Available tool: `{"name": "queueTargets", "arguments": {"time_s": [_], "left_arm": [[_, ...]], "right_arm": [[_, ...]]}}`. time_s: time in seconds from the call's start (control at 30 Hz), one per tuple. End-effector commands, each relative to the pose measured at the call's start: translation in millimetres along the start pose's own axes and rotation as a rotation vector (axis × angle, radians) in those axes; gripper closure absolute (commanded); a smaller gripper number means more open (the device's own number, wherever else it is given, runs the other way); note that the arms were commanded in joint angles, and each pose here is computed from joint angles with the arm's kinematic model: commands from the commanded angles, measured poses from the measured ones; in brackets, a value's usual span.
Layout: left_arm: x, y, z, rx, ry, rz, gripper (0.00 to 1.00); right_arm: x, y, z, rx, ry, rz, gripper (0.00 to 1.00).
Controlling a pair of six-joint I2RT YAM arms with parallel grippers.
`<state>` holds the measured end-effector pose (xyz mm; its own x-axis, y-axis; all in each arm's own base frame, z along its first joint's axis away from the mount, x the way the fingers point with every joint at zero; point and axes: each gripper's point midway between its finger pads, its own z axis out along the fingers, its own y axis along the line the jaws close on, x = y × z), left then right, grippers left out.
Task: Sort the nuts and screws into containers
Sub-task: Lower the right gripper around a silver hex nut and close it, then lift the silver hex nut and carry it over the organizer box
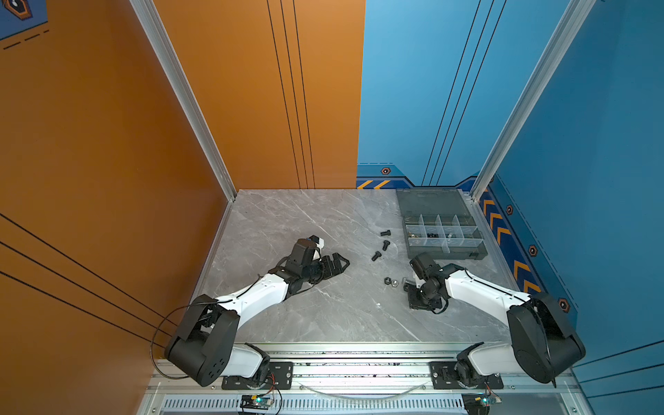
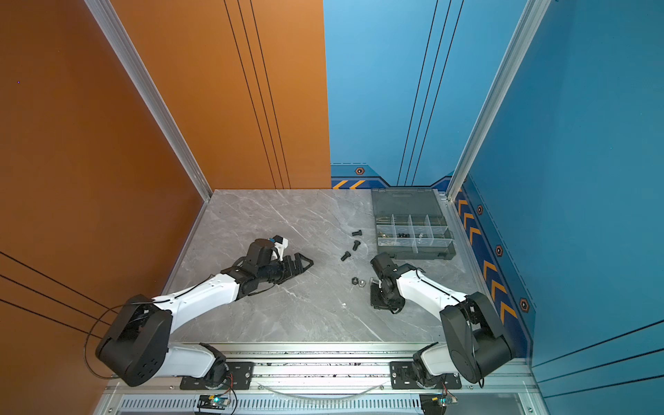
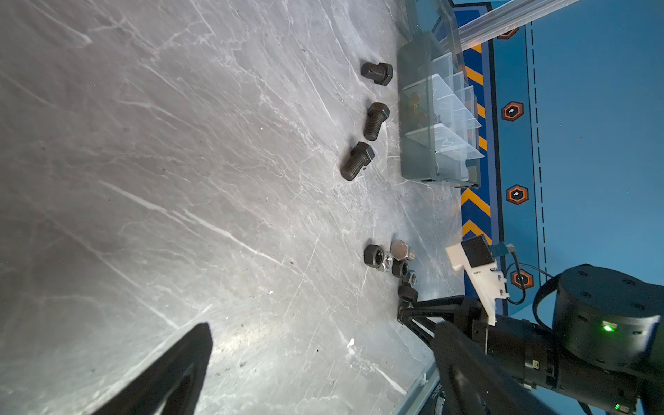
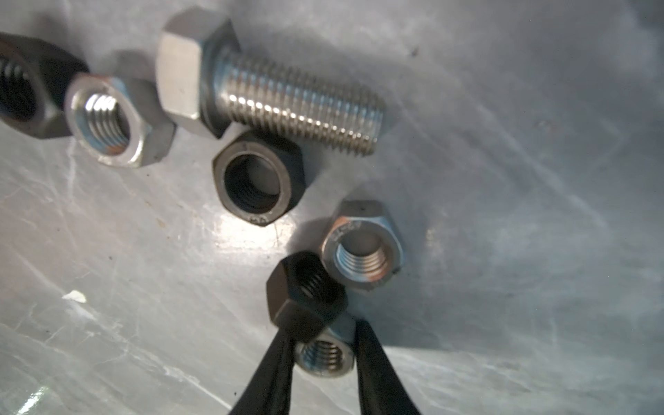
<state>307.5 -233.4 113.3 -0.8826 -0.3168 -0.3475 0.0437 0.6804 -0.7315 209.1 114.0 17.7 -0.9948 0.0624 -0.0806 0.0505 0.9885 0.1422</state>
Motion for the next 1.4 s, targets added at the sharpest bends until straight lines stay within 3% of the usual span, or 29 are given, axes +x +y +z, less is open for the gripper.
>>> {"name": "queueTargets", "arguments": {"time_s": [0.0,0.3,0.6,0.93,1.37], "left_arm": [[3.8,-0.9,1.7,0.004,0.006,0.006,0.02],[4.6,-0.1,1.2,0.003,0.008,0.005,0.02],[2.9,-3.0,0.7,0.011,0.006,0.008,0.02],[0.0,-4.7,-1.4,0.012,-0.003,0.008,0.03],[0.6,-6.0,2.6,0.026,0.002,0.002,0.02]], "right_arm": [[27.9,-17.6,8.8,0.076,0.097,0.020,0.72],[11.7,-11.1,-10.2,0.027,-0.010,0.023,0.92],[-27.6,-8.9,-83.7,-0.169,-0.210,0.095,0.95],[-118.8,-77.2,-147.5,-0.165,-0.381,0.286,0.96],[-247.0,-153.4,-147.0,-0.097,-0.449,0.446,0.96]]}}
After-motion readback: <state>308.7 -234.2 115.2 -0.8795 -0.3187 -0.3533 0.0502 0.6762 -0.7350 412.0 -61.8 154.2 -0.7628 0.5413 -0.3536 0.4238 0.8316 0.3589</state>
